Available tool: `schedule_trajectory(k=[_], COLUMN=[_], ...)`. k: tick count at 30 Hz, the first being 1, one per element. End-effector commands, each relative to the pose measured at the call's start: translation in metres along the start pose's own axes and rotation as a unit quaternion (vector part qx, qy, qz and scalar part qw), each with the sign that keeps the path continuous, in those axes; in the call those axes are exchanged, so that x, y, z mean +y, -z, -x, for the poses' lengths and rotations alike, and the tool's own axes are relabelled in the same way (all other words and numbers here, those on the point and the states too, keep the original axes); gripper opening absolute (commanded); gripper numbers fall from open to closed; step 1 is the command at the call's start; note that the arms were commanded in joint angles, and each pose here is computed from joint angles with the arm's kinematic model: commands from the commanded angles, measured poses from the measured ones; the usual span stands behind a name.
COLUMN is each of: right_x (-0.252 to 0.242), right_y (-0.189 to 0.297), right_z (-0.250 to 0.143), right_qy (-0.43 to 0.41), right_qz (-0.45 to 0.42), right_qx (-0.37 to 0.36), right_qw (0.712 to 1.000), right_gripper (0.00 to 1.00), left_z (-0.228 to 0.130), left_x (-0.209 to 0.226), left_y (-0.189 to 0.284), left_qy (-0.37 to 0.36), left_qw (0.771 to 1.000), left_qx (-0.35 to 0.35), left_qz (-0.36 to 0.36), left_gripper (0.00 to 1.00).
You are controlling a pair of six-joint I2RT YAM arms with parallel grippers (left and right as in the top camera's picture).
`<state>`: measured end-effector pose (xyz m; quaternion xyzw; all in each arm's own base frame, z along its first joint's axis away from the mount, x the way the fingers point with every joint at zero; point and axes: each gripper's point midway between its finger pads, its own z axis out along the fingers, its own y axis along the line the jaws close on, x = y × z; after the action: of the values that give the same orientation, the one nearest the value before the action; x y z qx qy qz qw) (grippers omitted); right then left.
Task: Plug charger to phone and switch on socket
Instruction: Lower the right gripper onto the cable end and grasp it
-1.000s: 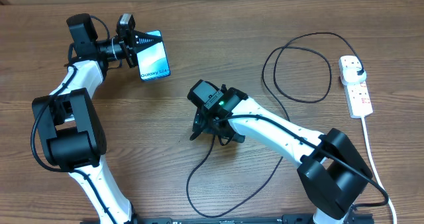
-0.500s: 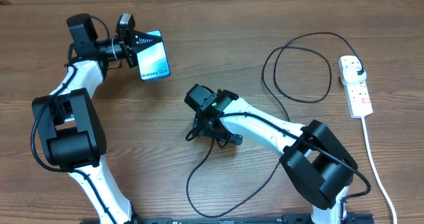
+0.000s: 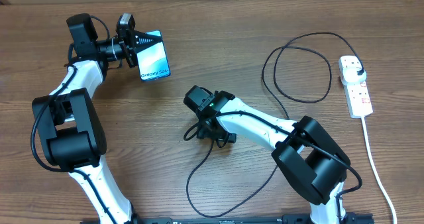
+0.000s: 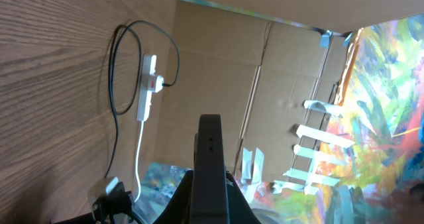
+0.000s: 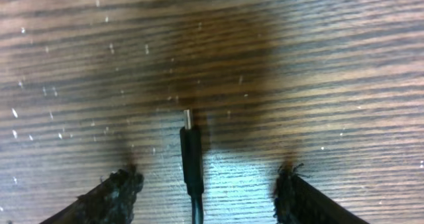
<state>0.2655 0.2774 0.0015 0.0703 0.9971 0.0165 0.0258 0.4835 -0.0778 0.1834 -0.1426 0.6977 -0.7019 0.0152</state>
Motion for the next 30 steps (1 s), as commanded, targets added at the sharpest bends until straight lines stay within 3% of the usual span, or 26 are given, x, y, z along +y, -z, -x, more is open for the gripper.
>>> schedule_trajectory(k=[1, 9, 13, 23, 30], right_x=[0.001, 0.0, 0.0, -0.002, -0.008], right_y=[-0.01, -0.01, -0.01, -0.007, 0.013], right_z=[0.005, 0.007, 0.006, 0.006, 0.033], right_qy=[0.001, -0.001, -0.001, -0.004, -0.031], right_qz=[0.002, 0.003, 0.002, 0.002, 0.04], right_qx=[0.014, 0.013, 0.014, 0.021, 0.049], right_qw=[1.0, 1.0, 1.0, 1.0, 0.998], right_gripper=[0.59, 0.19, 0.05, 0.04, 0.04], left_z=[-0.009, -0.009, -0.009, -0.009, -0.013], left_x=[-0.016, -0.016, -0.016, -0.016, -0.015], left_y=[0.005, 0.005, 0.005, 0.005, -0.004], left_qy=[-0.03, -0.03, -0.03, -0.03, -0.029], left_qw=[0.999, 0.999, 0.999, 0.999, 0.999], left_qx=[0.013, 0.013, 0.013, 0.013, 0.023], left_qz=[-0.008, -0.008, -0.008, -0.008, -0.006], left_gripper=[0.04, 0.04, 0.04, 0.04, 0.04])
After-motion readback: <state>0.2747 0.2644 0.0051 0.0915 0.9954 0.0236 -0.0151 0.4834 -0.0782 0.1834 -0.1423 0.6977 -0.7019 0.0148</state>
